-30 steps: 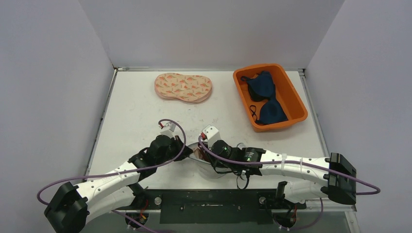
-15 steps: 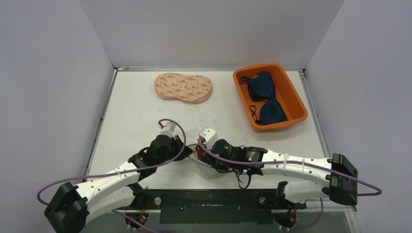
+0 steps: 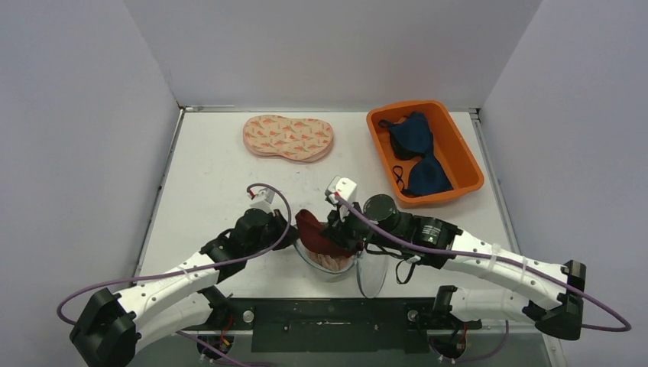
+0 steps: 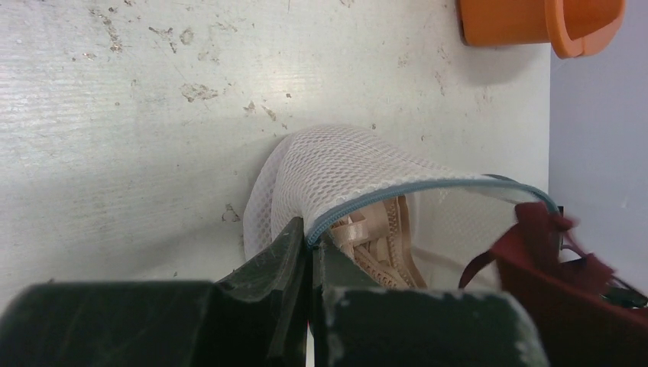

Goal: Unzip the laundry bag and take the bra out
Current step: Place the bra in the bin.

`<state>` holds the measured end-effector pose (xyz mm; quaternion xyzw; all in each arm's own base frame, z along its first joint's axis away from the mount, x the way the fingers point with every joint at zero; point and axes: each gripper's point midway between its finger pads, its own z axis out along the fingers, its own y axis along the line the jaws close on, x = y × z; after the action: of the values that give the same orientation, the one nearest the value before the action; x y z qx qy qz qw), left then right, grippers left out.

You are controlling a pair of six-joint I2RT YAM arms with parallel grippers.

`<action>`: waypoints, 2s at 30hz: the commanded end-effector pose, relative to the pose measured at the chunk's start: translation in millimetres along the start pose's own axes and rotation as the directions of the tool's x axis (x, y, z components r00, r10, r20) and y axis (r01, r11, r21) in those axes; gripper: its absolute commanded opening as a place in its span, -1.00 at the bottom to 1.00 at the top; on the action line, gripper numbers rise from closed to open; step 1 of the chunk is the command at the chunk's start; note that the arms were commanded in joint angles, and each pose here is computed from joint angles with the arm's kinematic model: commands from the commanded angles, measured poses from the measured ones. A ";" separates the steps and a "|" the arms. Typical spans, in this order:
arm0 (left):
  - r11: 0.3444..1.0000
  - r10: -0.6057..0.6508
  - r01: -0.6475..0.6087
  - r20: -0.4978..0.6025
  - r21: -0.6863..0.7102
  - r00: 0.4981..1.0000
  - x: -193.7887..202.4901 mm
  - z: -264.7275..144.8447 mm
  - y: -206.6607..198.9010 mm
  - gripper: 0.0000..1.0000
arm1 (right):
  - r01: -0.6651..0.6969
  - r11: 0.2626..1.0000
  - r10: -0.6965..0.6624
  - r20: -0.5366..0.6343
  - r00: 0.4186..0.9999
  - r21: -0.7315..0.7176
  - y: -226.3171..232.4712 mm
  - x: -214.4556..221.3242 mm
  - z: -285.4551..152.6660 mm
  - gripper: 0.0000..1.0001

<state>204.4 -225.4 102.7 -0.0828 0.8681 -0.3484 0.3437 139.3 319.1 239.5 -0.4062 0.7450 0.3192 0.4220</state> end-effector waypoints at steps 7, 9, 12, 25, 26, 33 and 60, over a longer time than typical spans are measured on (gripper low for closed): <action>1.000 -0.012 0.011 0.082 0.020 0.997 -26.9 -10.0 -16.5 -1.00 | -0.117 0.963 0.022 0.361 0.932 0.243 -51.0 -99.9 -62.7 -0.89; 1.000 -0.012 0.011 0.087 0.012 0.996 -28.0 -11.4 -15.1 -1.00 | -0.145 0.936 0.000 0.413 0.911 0.321 -65.4 -116.9 -81.5 -0.89; 1.000 -0.011 0.011 0.095 0.000 0.995 -28.8 -13.0 -11.6 -1.00 | -0.193 0.875 -0.048 0.475 0.878 0.444 -88.5 -143.3 -112.8 -0.89; 0.999 -0.031 0.034 0.141 -0.020 0.989 -34.2 -20.9 0.2 -1.00 | -0.315 0.080 -0.117 0.323 0.939 0.946 -238.3 -158.7 -204.4 -0.89; 0.999 -0.033 0.036 0.142 -0.019 0.989 -34.3 -21.1 0.3 -1.00 | -0.320 0.045 -0.090 0.323 0.942 0.946 -256.7 -150.3 -203.0 -0.89; 0.999 -0.047 0.050 0.141 -0.018 0.989 -32.4 -17.9 2.9 -1.00 | -0.293 -0.147 0.090 0.307 0.947 0.945 -359.7 -69.6 -195.3 -0.90; 0.997 -0.076 0.077 0.127 -0.003 0.989 -25.0 -9.0 7.9 -1.00 | -0.074 -0.088 0.367 0.101 0.925 0.993 -424.7 98.8 -90.2 -0.90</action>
<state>209.3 -198.4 100.0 -0.1370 0.8596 -0.3278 0.3673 448.6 2.3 136.6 0.1207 0.8378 -0.3122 0.4313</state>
